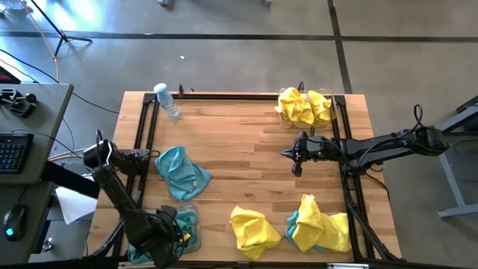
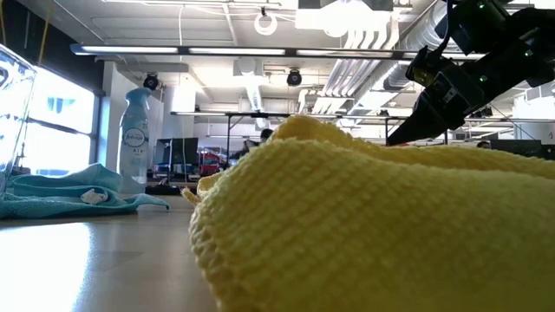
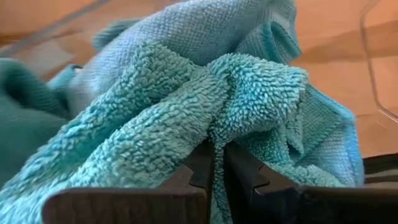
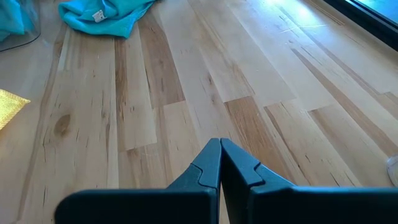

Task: Sort microfiber towel by color & place in baskets
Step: Put the blue microfiber towel into the bottom transparent bin, then put the yellow microfiber towel into the top transparent bin

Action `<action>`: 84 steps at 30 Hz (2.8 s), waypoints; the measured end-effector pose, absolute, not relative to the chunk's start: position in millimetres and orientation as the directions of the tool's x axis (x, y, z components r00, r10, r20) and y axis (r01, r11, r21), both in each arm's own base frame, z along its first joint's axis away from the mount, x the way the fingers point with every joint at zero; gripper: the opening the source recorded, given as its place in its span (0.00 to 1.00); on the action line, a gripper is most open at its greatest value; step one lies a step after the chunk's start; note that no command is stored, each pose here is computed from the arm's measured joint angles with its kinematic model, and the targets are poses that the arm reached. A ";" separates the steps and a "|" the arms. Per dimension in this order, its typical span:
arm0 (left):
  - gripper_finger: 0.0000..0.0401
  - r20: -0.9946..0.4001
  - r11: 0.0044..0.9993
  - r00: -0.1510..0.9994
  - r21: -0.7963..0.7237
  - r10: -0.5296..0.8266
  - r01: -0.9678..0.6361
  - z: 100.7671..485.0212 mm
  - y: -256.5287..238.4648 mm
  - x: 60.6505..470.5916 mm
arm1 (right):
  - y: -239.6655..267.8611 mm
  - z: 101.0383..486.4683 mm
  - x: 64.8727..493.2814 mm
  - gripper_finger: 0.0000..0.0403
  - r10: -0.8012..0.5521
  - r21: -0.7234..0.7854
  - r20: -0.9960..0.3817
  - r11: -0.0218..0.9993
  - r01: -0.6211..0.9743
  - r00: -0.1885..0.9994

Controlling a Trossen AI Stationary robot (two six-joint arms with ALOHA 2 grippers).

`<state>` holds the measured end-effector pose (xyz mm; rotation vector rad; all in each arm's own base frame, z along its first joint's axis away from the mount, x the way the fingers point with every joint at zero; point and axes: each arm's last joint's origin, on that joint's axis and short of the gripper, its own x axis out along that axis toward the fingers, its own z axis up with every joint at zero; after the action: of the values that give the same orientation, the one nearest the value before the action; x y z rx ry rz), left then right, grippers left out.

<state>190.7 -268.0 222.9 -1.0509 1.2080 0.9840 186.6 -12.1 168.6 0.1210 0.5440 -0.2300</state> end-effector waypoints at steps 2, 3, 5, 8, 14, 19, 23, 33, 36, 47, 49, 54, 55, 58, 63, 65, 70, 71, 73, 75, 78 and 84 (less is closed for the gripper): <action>0.06 -0.994 0.235 0.108 -0.098 0.028 -0.967 214.9 -267.2 190.1 | -12.1 168.6 186.6 0.00 -0.184 0.053 -0.525 0.967 0.248 0.831; 0.07 -0.994 0.235 0.110 -0.100 0.027 -0.967 211.7 -266.7 189.9 | -12.1 168.6 186.6 0.00 -0.184 0.053 -0.525 0.967 0.248 0.831; 0.10 -0.992 0.233 0.124 -0.117 0.015 -0.965 204.4 -266.4 189.8 | -12.1 168.5 186.6 0.00 -0.184 0.053 -0.525 0.967 0.248 0.831; 0.15 -0.990 0.239 0.139 -0.135 0.001 -0.962 196.8 -266.2 190.1 | -12.1 168.6 186.5 0.00 -0.184 0.053 -0.525 0.967 0.248 0.831; 0.25 -0.988 0.238 0.152 -0.152 -0.017 -0.959 196.8 -267.2 191.3 | -12.1 168.6 186.6 0.00 -0.184 0.053 -0.525 0.967 0.248 0.831; 0.27 -0.986 0.247 0.162 -0.169 -0.046 -0.954 214.4 -273.2 193.4 | -12.1 168.6 186.6 0.00 -0.184 0.053 -0.525 0.967 0.248 0.831; 0.27 -0.984 0.258 0.167 -0.176 -0.058 -0.950 237.2 -277.6 195.5 | -12.1 168.6 186.5 0.00 -0.184 0.053 -0.525 0.967 0.248 0.831; 0.27 -0.978 0.291 0.193 -0.208 -0.080 -0.934 296.8 -280.0 197.5 | -12.1 168.6 186.6 0.00 -0.184 0.053 -0.525 0.967 0.248 0.831; 0.27 -0.978 0.292 0.191 -0.206 -0.077 -0.934 314.5 -277.3 195.8 | -12.1 168.6 186.5 0.00 -0.184 0.053 -0.525 0.967 0.248 0.831; 0.27 -0.963 0.306 0.264 -0.269 -0.058 -0.913 376.4 -255.9 187.4 | -12.1 168.6 186.5 0.00 -0.184 0.053 -0.525 0.967 0.248 0.831; 0.27 -0.950 0.299 0.307 -0.309 -0.055 -0.903 384.7 -250.3 187.0 | -12.1 168.5 186.6 0.00 -0.184 0.053 -0.526 0.967 0.248 0.831; 0.27 -0.937 0.312 0.346 -0.343 -0.047 -0.886 392.4 -239.0 191.1 | -12.1 168.6 186.6 0.00 -0.185 0.053 -0.525 0.967 0.249 0.831; 0.27 -0.936 0.320 0.348 -0.344 -0.046 -0.883 393.3 -236.5 192.6 | -12.1 168.6 186.6 0.00 -0.184 0.053 -0.525 0.967 0.248 0.831; 0.27 -0.933 0.334 0.357 -0.349 -0.040 -0.876 396.5 -226.1 199.8 | -12.1 168.6 186.6 0.00 -0.184 0.053 -0.525 0.967 0.248 0.831; 0.27 -0.929 0.381 0.369 -0.347 -0.017 -0.857 401.0 -202.3 217.3 | -12.1 168.6 186.6 0.00 -0.185 0.053 -0.526 0.967 0.248 0.831; 0.27 -0.925 0.399 0.381 -0.352 -0.008 -0.846 405.6 -187.7 223.6 | -12.1 168.6 186.6 0.00 -0.184 0.053 -0.525 0.967 0.248 0.831; 0.27 -0.910 0.436 0.414 -0.364 0.021 -0.823 417.2 -146.9 237.0 | -12.1 168.6 186.6 0.00 -0.184 0.053 -0.525 0.967 0.248 0.831; 0.27 -0.906 0.441 0.422 -0.368 0.028 -0.819 419.8 -138.3 238.8 | -12.1 168.6 186.6 0.00 -0.184 0.053 -0.525 0.967 0.248 0.831; 0.27 -0.900 0.453 0.434 -0.369 0.045 -0.812 423.6 -121.7 242.8 | -12.1 168.6 186.6 0.00 -0.184 0.053 -0.525 0.967 0.248 0.831; 0.27 -0.891 0.464 0.450 -0.375 0.058 -0.803 426.9 -106.3 247.5 | -12.1 168.6 186.6 0.00 -0.184 0.053 -0.525 0.967 0.248 0.831; 0.27 -0.886 0.495 0.461 -0.377 0.053 -0.783 429.5 -87.4 254.2 | -12.1 168.6 186.6 0.00 -0.184 0.053 -0.525 0.967 0.248 0.831; 0.27 -0.899 0.552 0.438 -0.380 -0.030 -0.742 430.5 -55.1 262.5 | -12.1 168.6 186.6 0.00 -0.184 0.053 -0.525 0.967 0.248 0.831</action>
<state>262.5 -55.1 430.5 -0.8942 1.0364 0.5245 186.6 -12.1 168.6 0.1207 0.5443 -0.2299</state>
